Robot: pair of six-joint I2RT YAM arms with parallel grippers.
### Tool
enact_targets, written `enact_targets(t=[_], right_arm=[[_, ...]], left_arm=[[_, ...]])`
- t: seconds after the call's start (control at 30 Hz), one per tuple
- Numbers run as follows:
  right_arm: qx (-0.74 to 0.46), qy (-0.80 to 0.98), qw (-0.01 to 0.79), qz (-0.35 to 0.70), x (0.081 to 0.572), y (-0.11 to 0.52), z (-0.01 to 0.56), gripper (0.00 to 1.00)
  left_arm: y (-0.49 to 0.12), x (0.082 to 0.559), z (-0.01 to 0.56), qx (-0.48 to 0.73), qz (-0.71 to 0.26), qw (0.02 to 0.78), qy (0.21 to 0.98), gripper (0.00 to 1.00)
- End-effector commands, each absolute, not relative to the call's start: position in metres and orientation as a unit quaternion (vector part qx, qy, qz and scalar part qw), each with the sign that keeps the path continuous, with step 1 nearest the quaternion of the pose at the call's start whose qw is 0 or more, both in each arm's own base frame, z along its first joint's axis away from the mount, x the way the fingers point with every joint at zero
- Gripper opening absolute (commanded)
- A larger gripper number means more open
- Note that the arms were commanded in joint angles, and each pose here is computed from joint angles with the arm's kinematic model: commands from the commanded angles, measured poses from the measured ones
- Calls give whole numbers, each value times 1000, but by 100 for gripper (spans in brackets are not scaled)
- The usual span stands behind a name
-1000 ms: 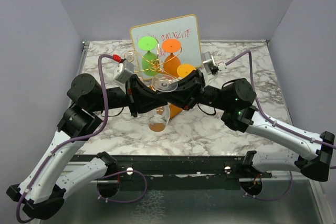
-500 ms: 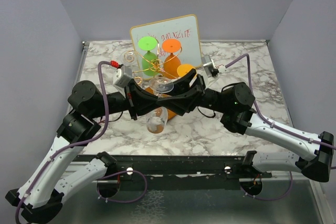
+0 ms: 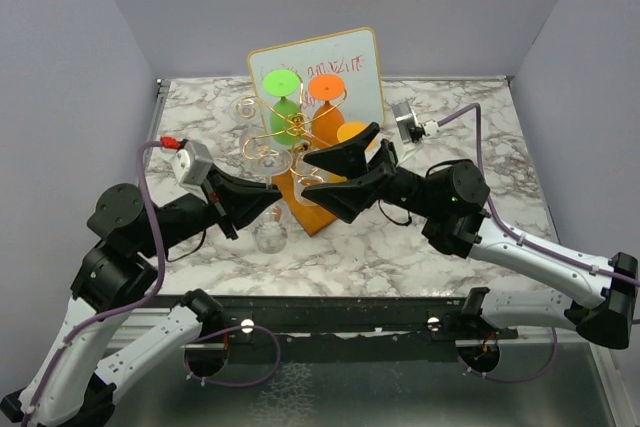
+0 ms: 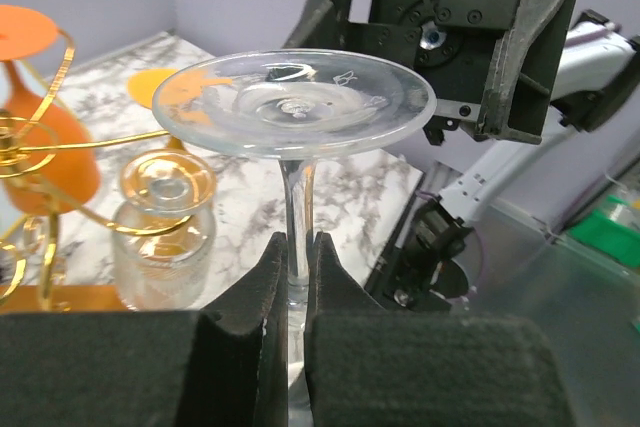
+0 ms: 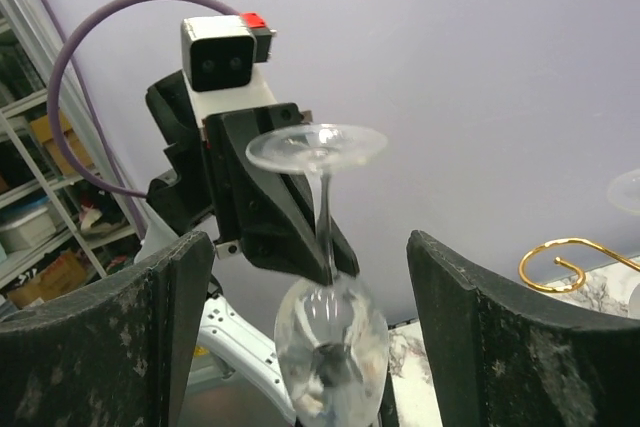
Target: Place the wine glass upside down on the wine glass rack
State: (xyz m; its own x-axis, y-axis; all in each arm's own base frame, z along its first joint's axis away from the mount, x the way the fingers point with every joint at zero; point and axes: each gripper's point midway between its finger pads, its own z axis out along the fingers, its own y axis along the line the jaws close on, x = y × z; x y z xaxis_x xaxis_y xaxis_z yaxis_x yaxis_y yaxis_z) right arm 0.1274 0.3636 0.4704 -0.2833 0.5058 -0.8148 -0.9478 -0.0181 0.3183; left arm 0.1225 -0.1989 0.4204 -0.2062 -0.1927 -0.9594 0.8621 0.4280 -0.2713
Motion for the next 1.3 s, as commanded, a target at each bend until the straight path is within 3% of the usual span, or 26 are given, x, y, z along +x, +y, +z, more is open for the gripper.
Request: enact_targets(t=[0.0,0.23,0.6,1.27], right_arm=[[-234,437,557,666,127,354,475,84],[-222,442,581,647,131,339,478,84],[-230,414,613,632,120,316,491,86],[-221,411,638,612,121,300,491,85]], left_arm=[[-155,144,425,200,-358,635,655,0],[-131,175,372,144,-269,633,711,0],[-175,167,346,237,-344,631,654,0],[-179,215,342,193,-301,711,605,0]])
